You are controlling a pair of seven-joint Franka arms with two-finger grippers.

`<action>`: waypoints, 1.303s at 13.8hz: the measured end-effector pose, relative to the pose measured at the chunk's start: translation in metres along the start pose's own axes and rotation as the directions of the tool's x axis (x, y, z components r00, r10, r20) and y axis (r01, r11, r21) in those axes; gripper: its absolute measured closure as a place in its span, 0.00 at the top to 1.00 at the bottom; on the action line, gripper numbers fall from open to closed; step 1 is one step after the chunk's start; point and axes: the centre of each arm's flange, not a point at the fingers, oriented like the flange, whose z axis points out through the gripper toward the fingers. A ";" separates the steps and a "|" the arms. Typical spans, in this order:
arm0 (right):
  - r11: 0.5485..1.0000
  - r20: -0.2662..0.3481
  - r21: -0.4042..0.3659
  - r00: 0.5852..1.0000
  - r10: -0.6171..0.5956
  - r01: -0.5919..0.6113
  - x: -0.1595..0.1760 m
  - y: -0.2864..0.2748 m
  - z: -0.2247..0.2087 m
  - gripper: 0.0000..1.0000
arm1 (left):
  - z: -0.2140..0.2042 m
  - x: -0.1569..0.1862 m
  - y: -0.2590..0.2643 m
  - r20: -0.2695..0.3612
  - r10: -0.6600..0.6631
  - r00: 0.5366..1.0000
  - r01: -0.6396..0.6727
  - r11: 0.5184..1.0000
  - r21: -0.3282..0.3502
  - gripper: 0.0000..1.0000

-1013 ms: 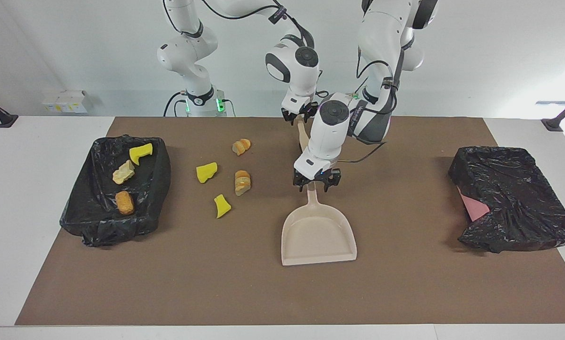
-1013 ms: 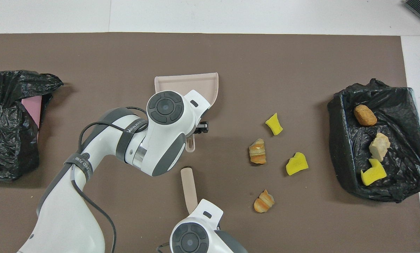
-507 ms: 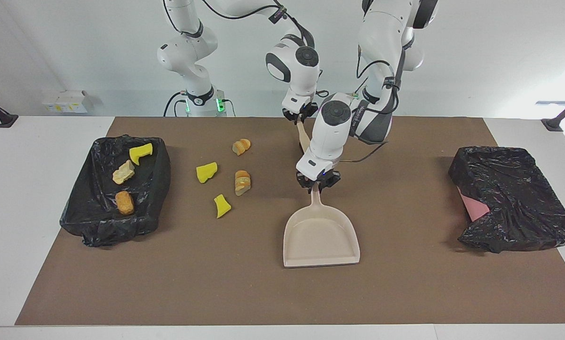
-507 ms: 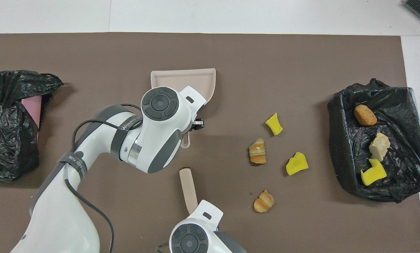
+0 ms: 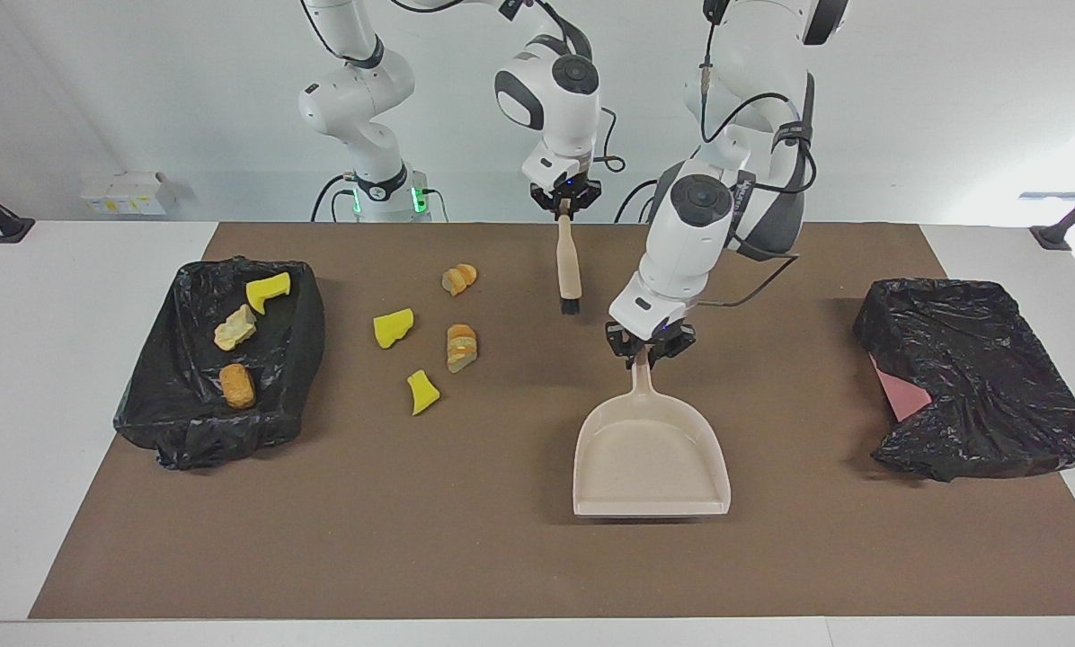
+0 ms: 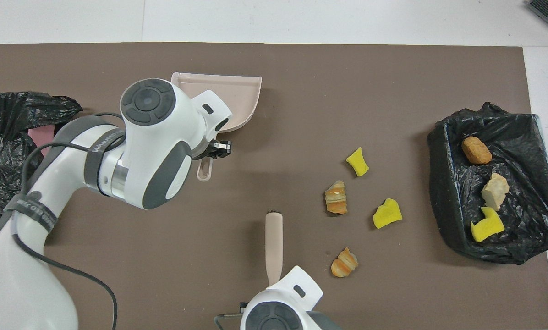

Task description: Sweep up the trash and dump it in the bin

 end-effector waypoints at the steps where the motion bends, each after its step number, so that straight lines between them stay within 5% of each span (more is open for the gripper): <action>1: 0.999 -0.020 -0.038 0.999 0.035 -0.036 0.003 0.019 -0.014 0.26 | -0.007 0.000 -0.017 0.016 0.037 0.999 -0.037 0.999 0.003 0.31; 5: 0.969 -0.064 -0.141 0.979 0.196 -0.203 0.014 0.073 -0.018 0.26 | -0.023 0.001 -0.070 0.071 0.190 0.979 -0.190 0.982 -0.005 0.31; 11: 0.912 0.017 -0.189 0.927 0.374 -0.364 0.092 0.182 0.015 0.26 | -0.024 0.008 -0.113 0.059 0.371 0.927 -0.370 0.929 -0.020 0.31; 15: 0.915 0.090 -0.200 0.924 0.373 -0.350 0.113 0.233 0.035 0.26 | -0.021 0.007 -0.112 0.059 0.621 0.781 -0.620 0.784 -0.041 0.31; 18: 0.932 0.130 -0.200 0.935 0.330 -0.301 0.121 0.242 0.059 0.26 | -0.006 -0.002 -0.111 0.093 0.786 0.611 -0.785 0.616 -0.058 0.31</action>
